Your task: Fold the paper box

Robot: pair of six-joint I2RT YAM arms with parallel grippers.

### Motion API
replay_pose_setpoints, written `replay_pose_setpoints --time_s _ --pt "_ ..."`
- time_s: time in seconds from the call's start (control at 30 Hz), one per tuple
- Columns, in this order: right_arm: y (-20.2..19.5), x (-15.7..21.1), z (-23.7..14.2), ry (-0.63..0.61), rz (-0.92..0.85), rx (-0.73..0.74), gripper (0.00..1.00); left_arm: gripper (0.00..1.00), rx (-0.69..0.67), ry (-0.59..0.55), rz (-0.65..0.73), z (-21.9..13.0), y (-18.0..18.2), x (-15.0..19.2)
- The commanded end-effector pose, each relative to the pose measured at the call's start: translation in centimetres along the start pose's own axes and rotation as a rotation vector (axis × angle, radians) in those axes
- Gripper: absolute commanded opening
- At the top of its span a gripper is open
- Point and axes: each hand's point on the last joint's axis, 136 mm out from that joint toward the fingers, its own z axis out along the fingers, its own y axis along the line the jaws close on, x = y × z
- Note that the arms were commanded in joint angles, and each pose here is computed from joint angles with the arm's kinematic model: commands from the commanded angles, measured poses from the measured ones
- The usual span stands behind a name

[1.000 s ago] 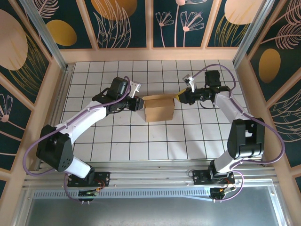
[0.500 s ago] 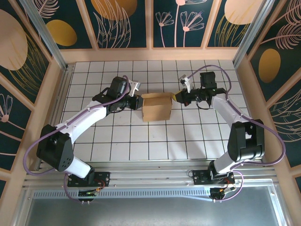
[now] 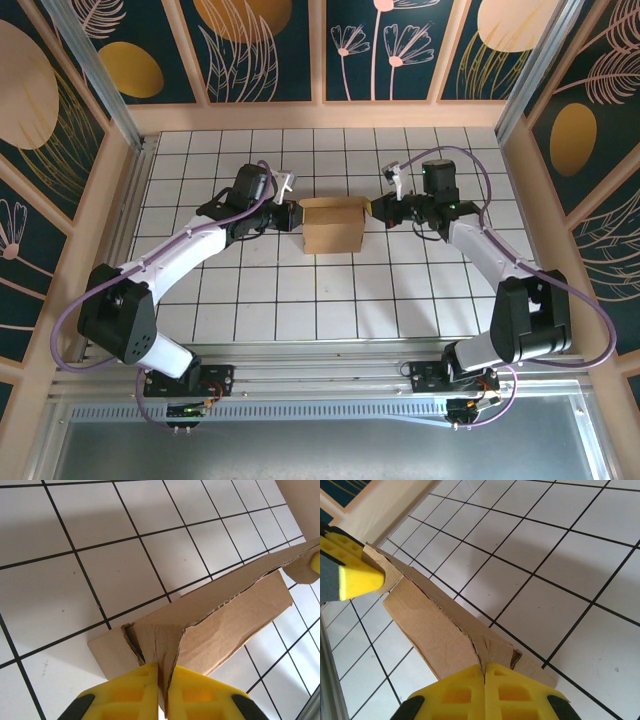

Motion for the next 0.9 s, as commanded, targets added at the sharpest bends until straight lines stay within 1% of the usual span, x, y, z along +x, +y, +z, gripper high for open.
replay_pose_setpoints --time_s 0.0,0.3,0.53,0.87 --pt "1.2 -1.4 -0.1 -0.058 0.013 -0.017 0.05 0.1 0.031 -0.018 -0.019 0.4 -0.5 -0.3" --pt "0.6 -1.1 1.6 -0.034 0.16 0.023 0.01 0.1 0.04 -0.007 -0.042 0.8 -0.5 0.0" --pt "1.4 -1.4 1.6 -0.077 0.173 0.03 0.01 0.1 0.039 0.0 -0.052 1.0 -0.4 0.1" --pt "1.4 -0.1 2.2 -0.073 0.185 0.065 0.01 0.09 0.038 0.009 -0.063 1.2 -0.3 0.4"
